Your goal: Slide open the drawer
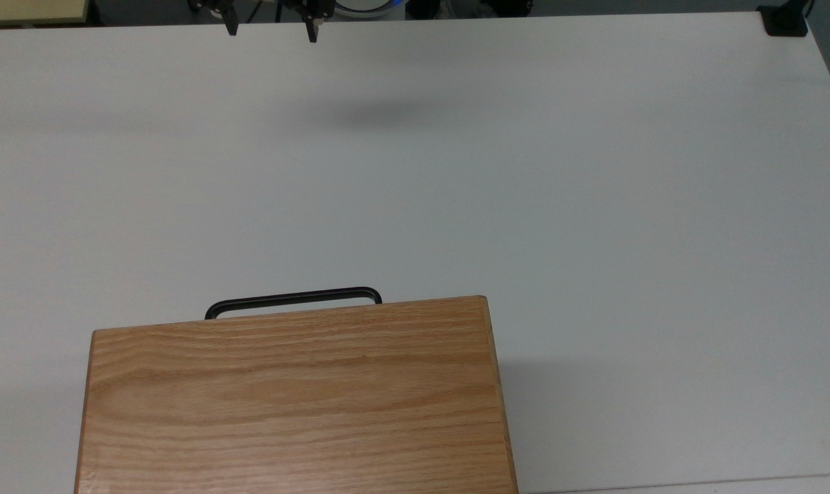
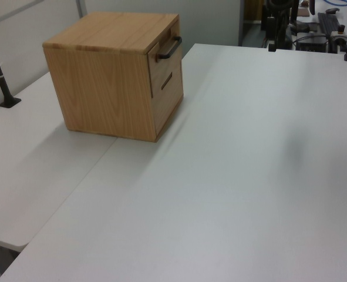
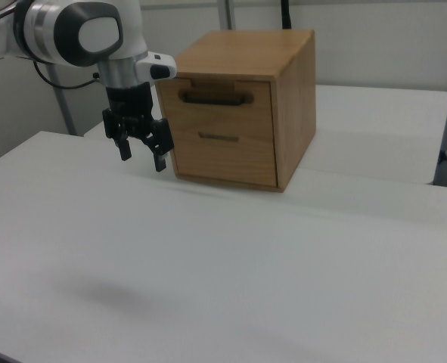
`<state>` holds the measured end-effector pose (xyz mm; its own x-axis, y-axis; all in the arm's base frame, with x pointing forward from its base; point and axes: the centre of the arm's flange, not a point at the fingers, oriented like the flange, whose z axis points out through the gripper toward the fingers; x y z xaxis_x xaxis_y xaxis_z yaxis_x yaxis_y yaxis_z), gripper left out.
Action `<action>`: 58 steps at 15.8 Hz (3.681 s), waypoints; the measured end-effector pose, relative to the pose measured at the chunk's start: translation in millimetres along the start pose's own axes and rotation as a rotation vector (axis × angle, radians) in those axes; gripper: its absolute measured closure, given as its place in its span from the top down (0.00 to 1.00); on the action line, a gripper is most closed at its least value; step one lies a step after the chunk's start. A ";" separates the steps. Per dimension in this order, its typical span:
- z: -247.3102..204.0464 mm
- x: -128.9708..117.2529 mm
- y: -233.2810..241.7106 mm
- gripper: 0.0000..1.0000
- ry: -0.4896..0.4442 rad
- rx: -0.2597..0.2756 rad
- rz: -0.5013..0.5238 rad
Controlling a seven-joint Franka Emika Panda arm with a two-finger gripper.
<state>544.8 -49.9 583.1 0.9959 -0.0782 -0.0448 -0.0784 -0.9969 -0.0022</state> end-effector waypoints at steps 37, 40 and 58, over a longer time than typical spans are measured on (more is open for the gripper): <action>45.9 150.6 -18.2 1.00 0.500 0.558 1.234; 39.5 153.8 -28.9 1.00 0.544 0.610 1.239; 57.8 193.3 -44.3 0.23 0.636 0.650 1.243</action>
<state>738.2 -20.6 516.8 0.1294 -0.9891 0.0709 -0.6836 -0.1408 -0.7161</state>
